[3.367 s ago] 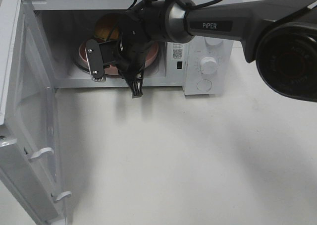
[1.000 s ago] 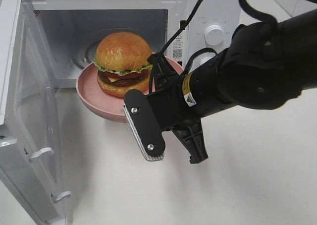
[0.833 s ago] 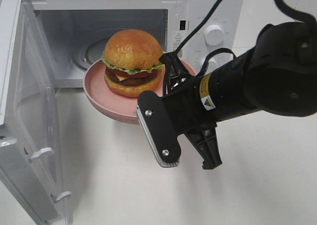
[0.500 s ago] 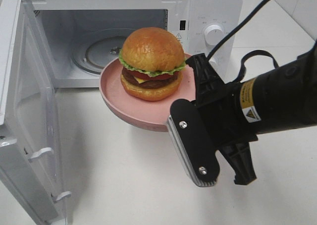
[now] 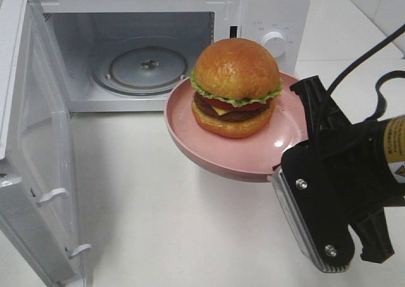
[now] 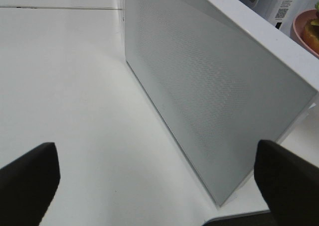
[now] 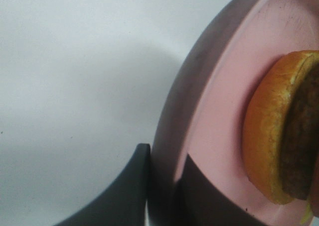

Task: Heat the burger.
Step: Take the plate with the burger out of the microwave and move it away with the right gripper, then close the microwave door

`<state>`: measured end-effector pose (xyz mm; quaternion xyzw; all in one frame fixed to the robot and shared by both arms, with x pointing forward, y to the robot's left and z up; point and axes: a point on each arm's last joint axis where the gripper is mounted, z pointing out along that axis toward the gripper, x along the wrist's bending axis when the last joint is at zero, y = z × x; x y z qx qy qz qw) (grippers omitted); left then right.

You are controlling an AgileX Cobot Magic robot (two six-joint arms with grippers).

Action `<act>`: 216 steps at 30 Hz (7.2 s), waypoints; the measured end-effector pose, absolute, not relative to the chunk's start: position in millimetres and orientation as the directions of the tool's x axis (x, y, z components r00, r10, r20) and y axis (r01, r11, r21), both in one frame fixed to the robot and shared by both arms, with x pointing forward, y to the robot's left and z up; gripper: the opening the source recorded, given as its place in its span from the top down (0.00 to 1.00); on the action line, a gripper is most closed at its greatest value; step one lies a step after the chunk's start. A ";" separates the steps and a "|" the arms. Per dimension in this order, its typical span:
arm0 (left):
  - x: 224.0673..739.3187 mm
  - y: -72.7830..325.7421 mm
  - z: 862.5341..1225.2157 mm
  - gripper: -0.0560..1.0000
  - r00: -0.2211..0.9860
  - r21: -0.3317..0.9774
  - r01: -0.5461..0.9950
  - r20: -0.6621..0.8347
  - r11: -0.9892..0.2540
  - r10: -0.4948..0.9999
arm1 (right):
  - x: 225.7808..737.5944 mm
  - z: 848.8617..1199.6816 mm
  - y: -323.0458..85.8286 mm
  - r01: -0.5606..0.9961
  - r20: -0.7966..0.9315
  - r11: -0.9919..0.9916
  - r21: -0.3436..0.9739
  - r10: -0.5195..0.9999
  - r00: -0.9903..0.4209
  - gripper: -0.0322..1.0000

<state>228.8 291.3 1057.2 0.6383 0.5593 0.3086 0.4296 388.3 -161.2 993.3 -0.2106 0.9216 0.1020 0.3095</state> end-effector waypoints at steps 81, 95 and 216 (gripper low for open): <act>228.8 291.3 1057.2 0.02 0.184 0.894 0.449 -0.087 -0.005 0.979 | 379.8 971.8 -238.3 0.876 -0.683 0.471 0.106 0.674 -0.280 0.87; 228.8 291.3 1057.2 0.02 0.184 0.894 0.449 -0.087 -0.005 0.979 | 412.9 931.7 -230.4 0.941 -0.651 0.316 0.119 0.740 -0.166 0.87; 228.8 291.3 1057.2 0.02 0.184 0.894 0.449 -0.087 -0.005 0.979 | 234.0 1074.2 -298.3 0.493 0.007 0.045 0.869 0.995 -0.104 0.23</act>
